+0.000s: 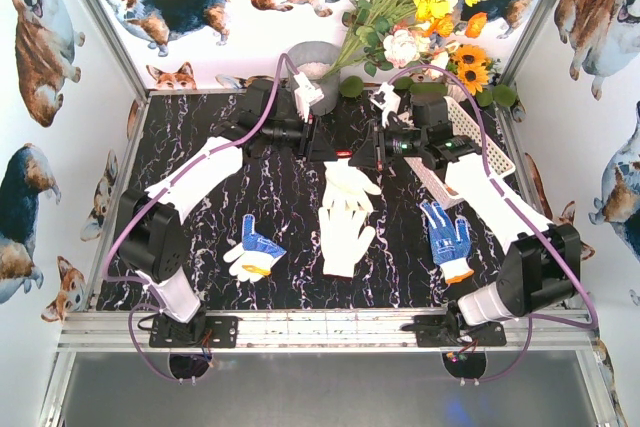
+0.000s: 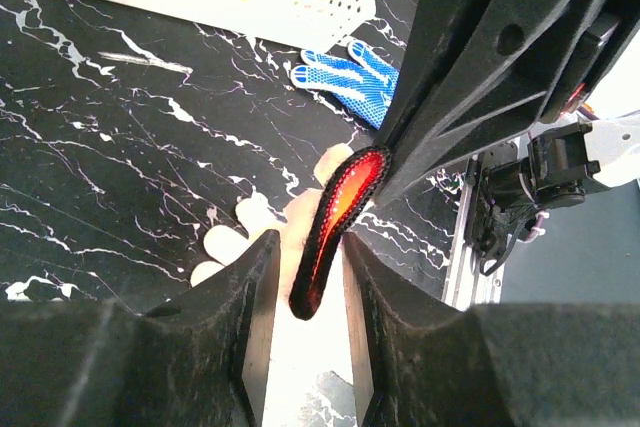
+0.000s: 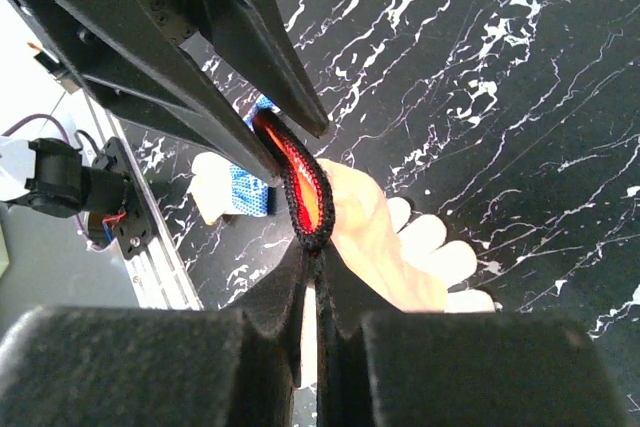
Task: Put the gloves into the storage basket
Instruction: Pair the glove with the glove.
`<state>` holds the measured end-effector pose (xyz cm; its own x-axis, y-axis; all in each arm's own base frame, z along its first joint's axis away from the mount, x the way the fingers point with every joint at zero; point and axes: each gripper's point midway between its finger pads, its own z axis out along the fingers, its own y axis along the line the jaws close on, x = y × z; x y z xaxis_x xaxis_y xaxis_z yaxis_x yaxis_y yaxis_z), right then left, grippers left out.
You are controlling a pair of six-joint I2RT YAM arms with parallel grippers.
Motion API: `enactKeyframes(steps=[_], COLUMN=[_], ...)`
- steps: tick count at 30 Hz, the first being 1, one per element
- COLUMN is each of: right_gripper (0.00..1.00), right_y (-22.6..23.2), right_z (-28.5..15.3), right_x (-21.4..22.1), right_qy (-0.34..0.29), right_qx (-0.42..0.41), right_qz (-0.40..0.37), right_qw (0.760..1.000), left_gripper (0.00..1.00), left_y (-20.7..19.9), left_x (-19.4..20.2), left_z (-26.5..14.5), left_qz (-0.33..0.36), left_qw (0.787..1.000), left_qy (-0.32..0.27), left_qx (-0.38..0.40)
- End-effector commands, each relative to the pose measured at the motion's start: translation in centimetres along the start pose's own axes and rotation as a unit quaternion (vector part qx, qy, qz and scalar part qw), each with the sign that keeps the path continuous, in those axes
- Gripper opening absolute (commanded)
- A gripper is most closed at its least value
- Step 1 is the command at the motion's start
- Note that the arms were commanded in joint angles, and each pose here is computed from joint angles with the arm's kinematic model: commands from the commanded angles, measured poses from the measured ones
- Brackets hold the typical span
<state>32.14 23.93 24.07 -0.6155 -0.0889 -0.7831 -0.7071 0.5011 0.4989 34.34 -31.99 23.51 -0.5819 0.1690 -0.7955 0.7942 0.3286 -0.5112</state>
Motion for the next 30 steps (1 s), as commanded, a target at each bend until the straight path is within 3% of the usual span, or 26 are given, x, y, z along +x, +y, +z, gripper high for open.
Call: enactKeyframes(steps=[1,4,10,22,30], right_gripper=[0.0,0.0,0.0,0.0,0.0], right_y=[-0.1,-0.5,-1.5,-5.5,-7.8], right_z=[-0.4,-0.4,-0.5,-0.1,1.9], right_x=[-2.5,-2.6,-4.0,-7.2,-3.3], right_qy=[-0.019,-0.018,-0.031,-0.104,-0.103], right_qx=[0.011,0.021,0.045,0.123,0.116], right_qz=[-0.04,-0.042,-0.054,-0.114,-0.128], right_qw=[0.999,0.999,0.997,0.98,0.98], left_gripper=[0.26,0.09,0.0,0.0,0.0], left_y=[-0.1,-0.1,0.7,6.3,8.9], left_x=[-1.5,-1.6,-1.4,-4.9,-1.7], left_z=[-0.1,-0.1,0.4,0.2,1.5], left_qz=[0.019,0.019,0.018,0.089,0.107], left_qw=[1.0,1.0,1.0,0.984,0.974], left_qy=[-0.017,-0.019,-0.013,-0.059,-0.032], left_qx=[0.01,0.01,0.003,-0.145,-0.197])
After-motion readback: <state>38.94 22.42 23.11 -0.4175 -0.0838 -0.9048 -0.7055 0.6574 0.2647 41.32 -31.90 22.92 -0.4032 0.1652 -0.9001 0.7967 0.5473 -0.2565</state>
